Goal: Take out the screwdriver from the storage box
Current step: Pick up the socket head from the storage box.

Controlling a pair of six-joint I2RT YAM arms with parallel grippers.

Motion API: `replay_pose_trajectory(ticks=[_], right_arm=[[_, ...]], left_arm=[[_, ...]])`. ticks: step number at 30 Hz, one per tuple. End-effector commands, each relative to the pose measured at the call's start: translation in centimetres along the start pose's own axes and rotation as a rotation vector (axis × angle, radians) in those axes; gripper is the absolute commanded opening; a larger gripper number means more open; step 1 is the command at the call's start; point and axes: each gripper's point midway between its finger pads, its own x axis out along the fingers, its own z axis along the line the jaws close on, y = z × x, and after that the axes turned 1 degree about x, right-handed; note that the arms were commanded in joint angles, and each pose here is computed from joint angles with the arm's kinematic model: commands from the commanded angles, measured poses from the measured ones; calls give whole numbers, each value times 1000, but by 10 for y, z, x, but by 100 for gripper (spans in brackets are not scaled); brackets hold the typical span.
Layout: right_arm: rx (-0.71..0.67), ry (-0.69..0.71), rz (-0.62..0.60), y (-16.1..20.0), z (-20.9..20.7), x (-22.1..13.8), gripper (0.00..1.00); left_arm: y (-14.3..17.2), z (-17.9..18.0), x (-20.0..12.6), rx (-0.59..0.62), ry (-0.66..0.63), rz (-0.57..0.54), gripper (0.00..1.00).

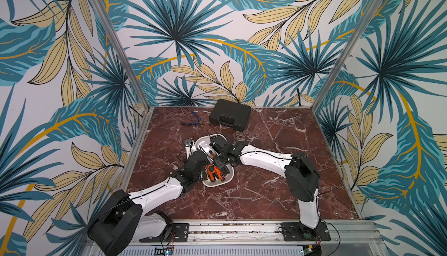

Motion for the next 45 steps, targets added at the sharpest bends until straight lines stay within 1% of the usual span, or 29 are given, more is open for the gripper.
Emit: replay_pose_trajectory(ticks=[1, 6, 9, 12, 16, 22, 28, 38, 41, 45], right_arm=[[13, 25, 0, 0, -1, 9, 20], [10, 37, 13, 4, -1, 18, 20], [7, 51, 17, 7, -3, 22, 15], [7, 55, 23, 9, -3, 26, 13], [11, 58, 26, 11, -4, 29, 14], [7, 73, 44, 14, -5, 37, 19], [-4, 85, 49, 13, -5, 42, 19], [-15, 80, 51, 10, -4, 43, 4], [-18, 82, 42, 7, -5, 38, 1], [-2, 80, 4, -4, -10, 20, 0]], left_arm=[[-28, -15, -2, -66, 41, -81, 0], [-28, -16, -1, -63, 43, -81, 0], [-28, -16, -1, -62, 45, -84, 0], [-29, -16, -2, -60, 44, -86, 0], [-31, -16, -3, -58, 44, -89, 0], [-34, -15, -5, -57, 43, -96, 0], [-36, -16, -5, -57, 46, -102, 0], [-36, -13, -8, -59, 43, -106, 0], [-35, -11, -9, -59, 40, -107, 0], [-35, -9, -10, -61, 35, -111, 0]])
